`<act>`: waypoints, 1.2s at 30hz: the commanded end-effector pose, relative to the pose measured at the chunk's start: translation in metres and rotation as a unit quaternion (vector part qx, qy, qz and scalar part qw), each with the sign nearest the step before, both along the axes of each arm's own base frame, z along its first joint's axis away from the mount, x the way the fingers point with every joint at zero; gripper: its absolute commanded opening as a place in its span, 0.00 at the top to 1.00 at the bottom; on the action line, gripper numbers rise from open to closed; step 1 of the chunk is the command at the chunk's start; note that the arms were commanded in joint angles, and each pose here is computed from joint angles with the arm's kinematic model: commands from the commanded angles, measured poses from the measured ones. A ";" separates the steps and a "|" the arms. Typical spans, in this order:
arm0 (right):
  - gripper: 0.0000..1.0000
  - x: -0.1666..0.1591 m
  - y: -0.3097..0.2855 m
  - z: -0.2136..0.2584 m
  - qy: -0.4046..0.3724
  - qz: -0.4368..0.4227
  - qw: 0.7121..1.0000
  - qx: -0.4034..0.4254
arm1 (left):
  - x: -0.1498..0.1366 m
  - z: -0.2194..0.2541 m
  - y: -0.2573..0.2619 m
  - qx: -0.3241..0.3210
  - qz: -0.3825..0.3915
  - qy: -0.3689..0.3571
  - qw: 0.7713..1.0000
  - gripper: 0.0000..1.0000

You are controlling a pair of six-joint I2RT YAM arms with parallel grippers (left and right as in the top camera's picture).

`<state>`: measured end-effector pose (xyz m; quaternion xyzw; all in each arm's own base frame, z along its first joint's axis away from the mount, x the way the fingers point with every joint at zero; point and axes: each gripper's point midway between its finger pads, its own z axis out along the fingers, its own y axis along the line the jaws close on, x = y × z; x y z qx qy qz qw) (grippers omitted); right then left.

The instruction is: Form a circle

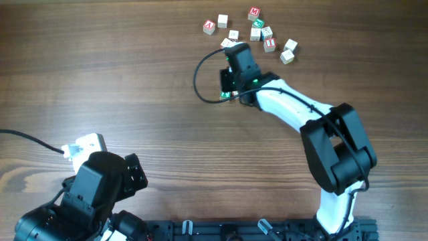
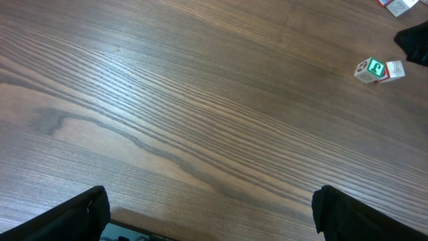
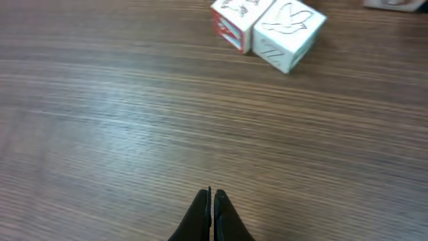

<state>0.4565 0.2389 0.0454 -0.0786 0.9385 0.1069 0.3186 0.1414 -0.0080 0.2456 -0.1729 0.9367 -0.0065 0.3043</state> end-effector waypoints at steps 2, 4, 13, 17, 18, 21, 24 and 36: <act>0.95 -0.002 0.012 0.010 0.005 0.015 1.000 0.024 | 0.000 -0.002 0.000 -0.002 0.006 0.003 1.000 0.00; 0.95 -0.006 0.011 0.005 0.016 0.013 1.000 0.022 | 0.000 -0.002 0.000 -0.002 0.006 0.003 1.000 0.00; 0.95 -0.016 0.005 -0.004 0.044 0.007 0.999 0.011 | 0.000 -0.002 0.000 -0.002 0.006 0.003 1.000 0.00; 0.95 -0.020 0.003 -0.007 0.055 0.004 0.998 0.007 | 0.000 -0.002 0.000 -0.002 0.006 0.003 1.000 0.00; 0.95 -0.020 0.003 -0.008 0.057 0.003 0.998 0.006 | 0.000 -0.002 0.000 -0.002 0.006 0.003 1.000 0.00; 0.95 -0.021 0.002 -0.008 0.058 0.003 0.998 0.006 | 0.000 -0.002 0.000 -0.002 0.006 0.003 1.000 0.00; 0.95 -0.021 0.000 -0.009 0.059 -0.008 0.998 0.004 | 0.000 -0.002 0.000 -0.002 0.006 0.003 1.000 0.00; 0.95 -0.021 -0.001 -0.010 0.061 -0.008 0.998 0.002 | 0.000 -0.002 0.000 -0.002 0.006 0.003 1.000 0.00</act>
